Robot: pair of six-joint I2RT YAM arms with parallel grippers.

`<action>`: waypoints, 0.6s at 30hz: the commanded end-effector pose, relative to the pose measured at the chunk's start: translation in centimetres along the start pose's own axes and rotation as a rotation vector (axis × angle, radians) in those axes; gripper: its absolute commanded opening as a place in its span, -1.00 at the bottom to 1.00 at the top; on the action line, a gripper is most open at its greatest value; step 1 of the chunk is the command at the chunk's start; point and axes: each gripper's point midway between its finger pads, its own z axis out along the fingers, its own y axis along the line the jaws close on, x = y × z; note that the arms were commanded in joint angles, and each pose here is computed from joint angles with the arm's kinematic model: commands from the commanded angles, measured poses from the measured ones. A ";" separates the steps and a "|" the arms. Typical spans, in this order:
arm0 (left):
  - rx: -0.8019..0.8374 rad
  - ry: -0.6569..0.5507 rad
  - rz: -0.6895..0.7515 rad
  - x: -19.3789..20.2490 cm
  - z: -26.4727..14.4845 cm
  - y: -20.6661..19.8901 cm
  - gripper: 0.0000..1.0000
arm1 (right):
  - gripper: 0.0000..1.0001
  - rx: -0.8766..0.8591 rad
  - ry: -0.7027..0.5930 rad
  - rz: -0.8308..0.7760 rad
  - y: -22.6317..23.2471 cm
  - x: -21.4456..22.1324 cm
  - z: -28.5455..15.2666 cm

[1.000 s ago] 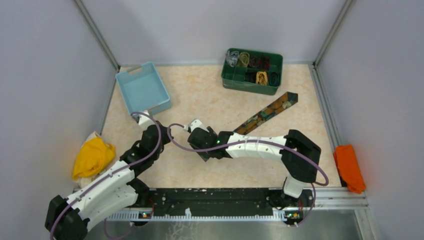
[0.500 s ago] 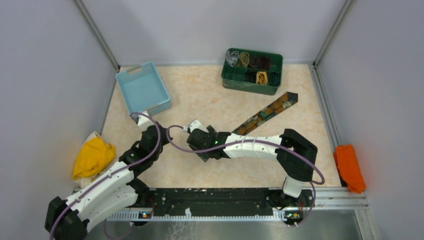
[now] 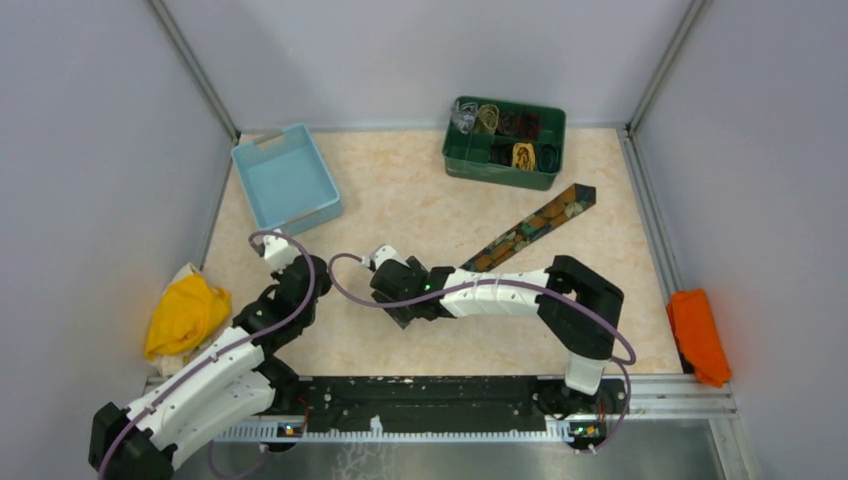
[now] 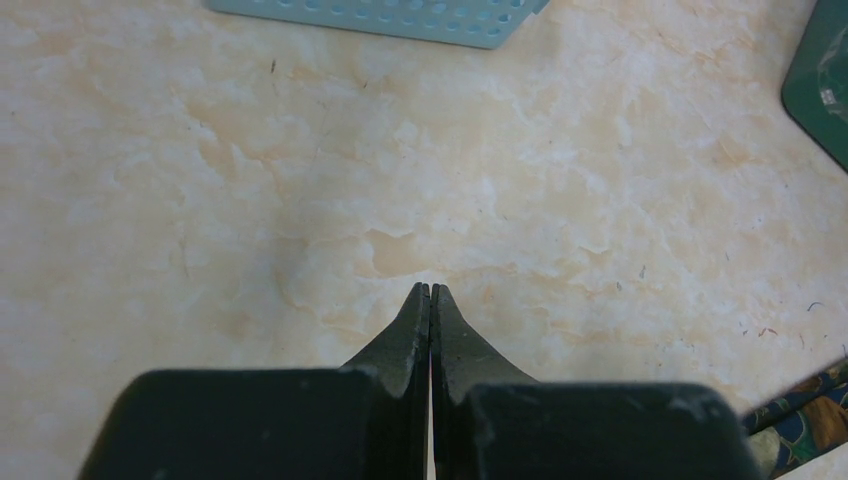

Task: Roll the ties
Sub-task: Roll the tie at the center of the board.

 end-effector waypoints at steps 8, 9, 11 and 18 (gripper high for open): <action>0.018 -0.057 -0.012 -1.9 -0.6 -0.1 -1.00 | 0.39 0.039 0.078 0.053 -2.3 3.6 3.5; 0.019 -0.059 -0.009 -2.0 -0.7 -0.1 -1.00 | 0.35 0.039 0.083 0.056 -2.3 3.8 3.5; 0.019 -0.062 -0.008 -2.1 -0.7 -0.1 -1.00 | 0.19 0.032 0.089 0.061 -2.1 4.0 3.7; 0.024 -0.074 -0.014 -2.7 -0.8 -0.5 -1.00 | -0.49 0.042 0.064 0.136 -2.7 3.4 3.9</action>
